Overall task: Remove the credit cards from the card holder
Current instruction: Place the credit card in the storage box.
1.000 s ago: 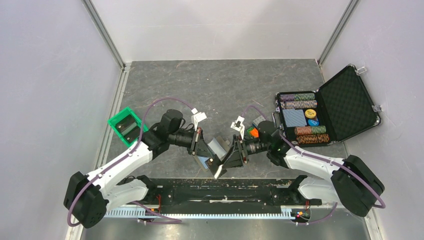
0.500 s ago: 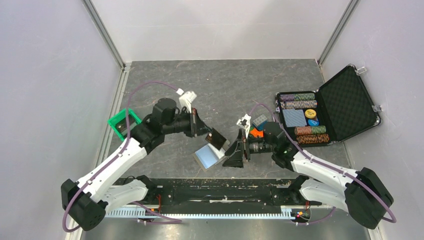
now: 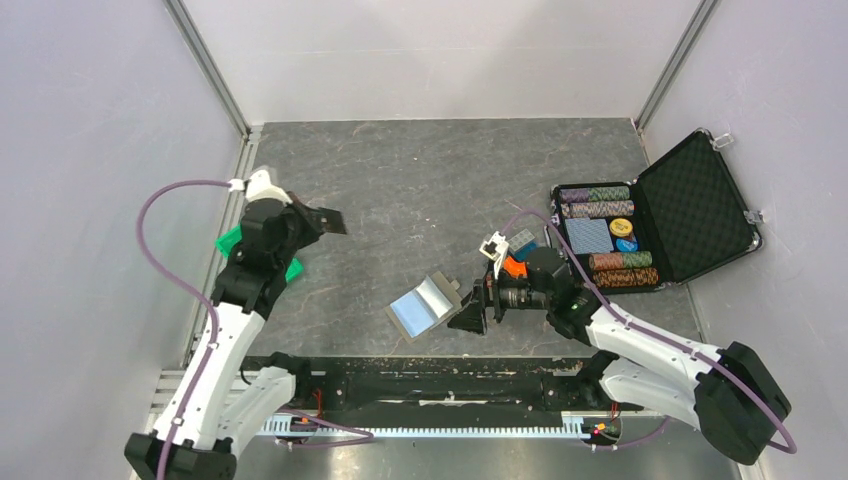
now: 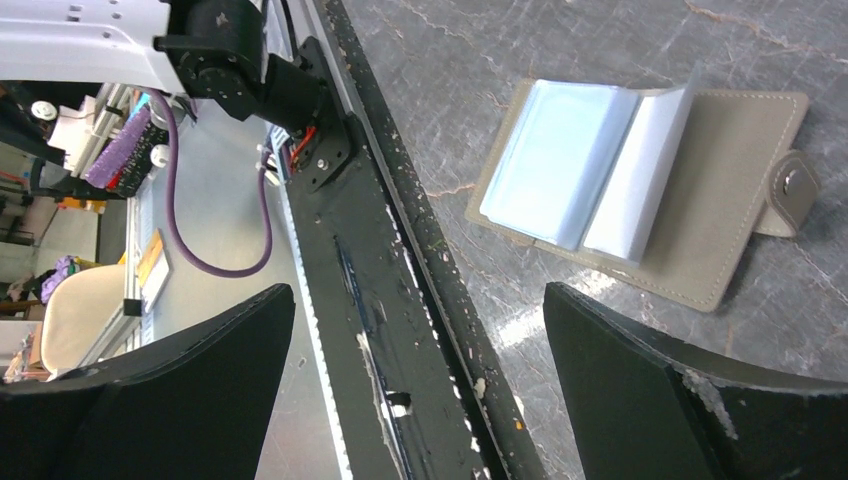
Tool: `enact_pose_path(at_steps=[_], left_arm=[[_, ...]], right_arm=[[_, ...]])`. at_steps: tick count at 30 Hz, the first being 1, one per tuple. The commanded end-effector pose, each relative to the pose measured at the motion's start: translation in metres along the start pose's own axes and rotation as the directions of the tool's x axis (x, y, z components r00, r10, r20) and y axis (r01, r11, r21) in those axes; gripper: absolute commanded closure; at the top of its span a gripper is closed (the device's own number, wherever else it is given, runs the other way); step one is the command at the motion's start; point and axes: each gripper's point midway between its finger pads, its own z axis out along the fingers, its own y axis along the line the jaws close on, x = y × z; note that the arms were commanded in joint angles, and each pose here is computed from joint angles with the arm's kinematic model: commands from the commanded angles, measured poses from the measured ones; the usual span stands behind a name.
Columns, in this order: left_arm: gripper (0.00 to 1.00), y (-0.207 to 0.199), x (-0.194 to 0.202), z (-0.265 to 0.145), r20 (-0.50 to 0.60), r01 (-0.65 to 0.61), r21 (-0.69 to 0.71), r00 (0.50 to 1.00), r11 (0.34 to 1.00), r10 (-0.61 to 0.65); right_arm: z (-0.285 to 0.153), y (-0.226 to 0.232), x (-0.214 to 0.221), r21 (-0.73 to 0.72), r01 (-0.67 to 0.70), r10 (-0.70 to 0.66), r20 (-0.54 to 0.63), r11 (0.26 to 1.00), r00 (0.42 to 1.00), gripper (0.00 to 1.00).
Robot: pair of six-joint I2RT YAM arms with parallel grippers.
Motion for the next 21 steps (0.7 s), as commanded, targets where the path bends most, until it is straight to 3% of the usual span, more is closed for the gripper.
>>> enact_pose_path(at_steps=[1,10,21], left_arm=[[0.98,0.071,-0.043,-0.008,0.183,0.028,-0.277,0.983,0.961,0.024],[0.98,0.146,-0.077,-0.004,0.202,0.093,-0.479,0.979,0.873,0.006],[0.98,0.209,-0.081,0.001,0.178,0.108,-0.622,0.984,0.776,0.006]], right_arm=[[-0.003,0.000,0.002,-0.005,0.053,-0.053,-0.004,0.999,0.999,0.02],[-0.006,0.004,0.002,-0.012,0.063,-0.063,-0.014,0.998,0.998,0.02],[-0.014,0.023,-0.018,-0.047,0.099,-0.096,0.047,0.994,0.994,0.02]])
